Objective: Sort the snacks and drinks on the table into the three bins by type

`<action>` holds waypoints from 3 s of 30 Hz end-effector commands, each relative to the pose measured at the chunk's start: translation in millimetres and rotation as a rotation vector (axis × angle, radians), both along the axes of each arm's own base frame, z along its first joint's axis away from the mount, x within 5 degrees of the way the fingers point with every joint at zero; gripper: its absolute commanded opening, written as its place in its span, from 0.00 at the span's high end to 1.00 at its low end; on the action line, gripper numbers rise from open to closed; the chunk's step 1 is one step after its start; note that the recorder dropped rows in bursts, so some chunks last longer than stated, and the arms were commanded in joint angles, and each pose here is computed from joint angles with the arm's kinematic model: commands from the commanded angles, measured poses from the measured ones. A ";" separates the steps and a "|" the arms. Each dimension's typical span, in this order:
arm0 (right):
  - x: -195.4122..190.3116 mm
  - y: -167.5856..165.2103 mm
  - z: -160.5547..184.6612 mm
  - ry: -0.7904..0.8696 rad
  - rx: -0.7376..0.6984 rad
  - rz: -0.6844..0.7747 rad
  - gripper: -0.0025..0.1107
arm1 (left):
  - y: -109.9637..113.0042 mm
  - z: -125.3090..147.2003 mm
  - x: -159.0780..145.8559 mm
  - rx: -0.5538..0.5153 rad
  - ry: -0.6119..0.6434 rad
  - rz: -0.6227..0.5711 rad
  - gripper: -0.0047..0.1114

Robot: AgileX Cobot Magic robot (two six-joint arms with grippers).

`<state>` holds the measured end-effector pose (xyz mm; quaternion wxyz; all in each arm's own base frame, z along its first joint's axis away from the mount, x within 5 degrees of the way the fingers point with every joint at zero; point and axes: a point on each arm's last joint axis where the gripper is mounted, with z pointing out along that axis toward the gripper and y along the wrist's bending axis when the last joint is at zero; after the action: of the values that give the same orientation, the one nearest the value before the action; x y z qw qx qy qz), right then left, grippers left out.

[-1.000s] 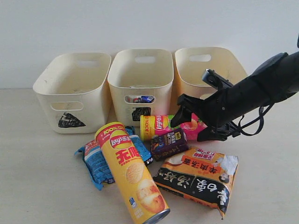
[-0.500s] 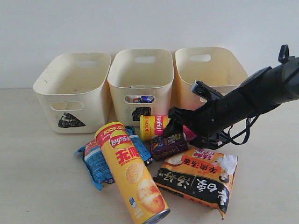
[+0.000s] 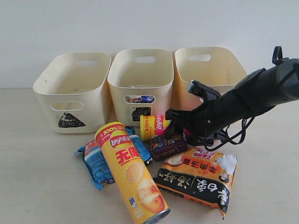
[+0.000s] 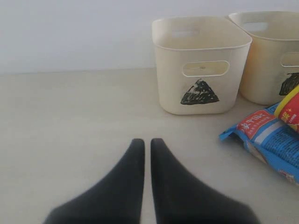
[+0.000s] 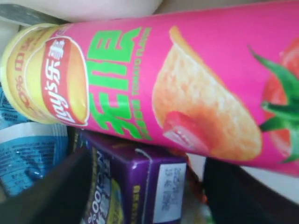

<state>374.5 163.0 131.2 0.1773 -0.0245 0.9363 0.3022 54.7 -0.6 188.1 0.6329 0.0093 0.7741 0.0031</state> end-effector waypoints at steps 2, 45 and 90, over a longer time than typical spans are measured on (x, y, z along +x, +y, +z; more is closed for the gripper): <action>-0.7 0.8 0.2 -0.007 -0.001 0.006 0.72 | 0.0 -0.6 0.0 0.003 -0.003 -0.001 0.92; -24.1 7.5 63.6 -0.148 0.068 0.292 0.98 | 0.0 -0.6 0.0 0.003 -0.003 -0.001 0.92; -33.3 37.9 49.5 -0.288 -0.297 0.334 0.26 | 0.0 -0.6 0.0 0.003 -0.003 -0.001 0.92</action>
<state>340.5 200.9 177.2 0.2439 -0.2502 0.9191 0.1820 54.7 -0.6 188.1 0.6329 0.0093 0.7741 0.0031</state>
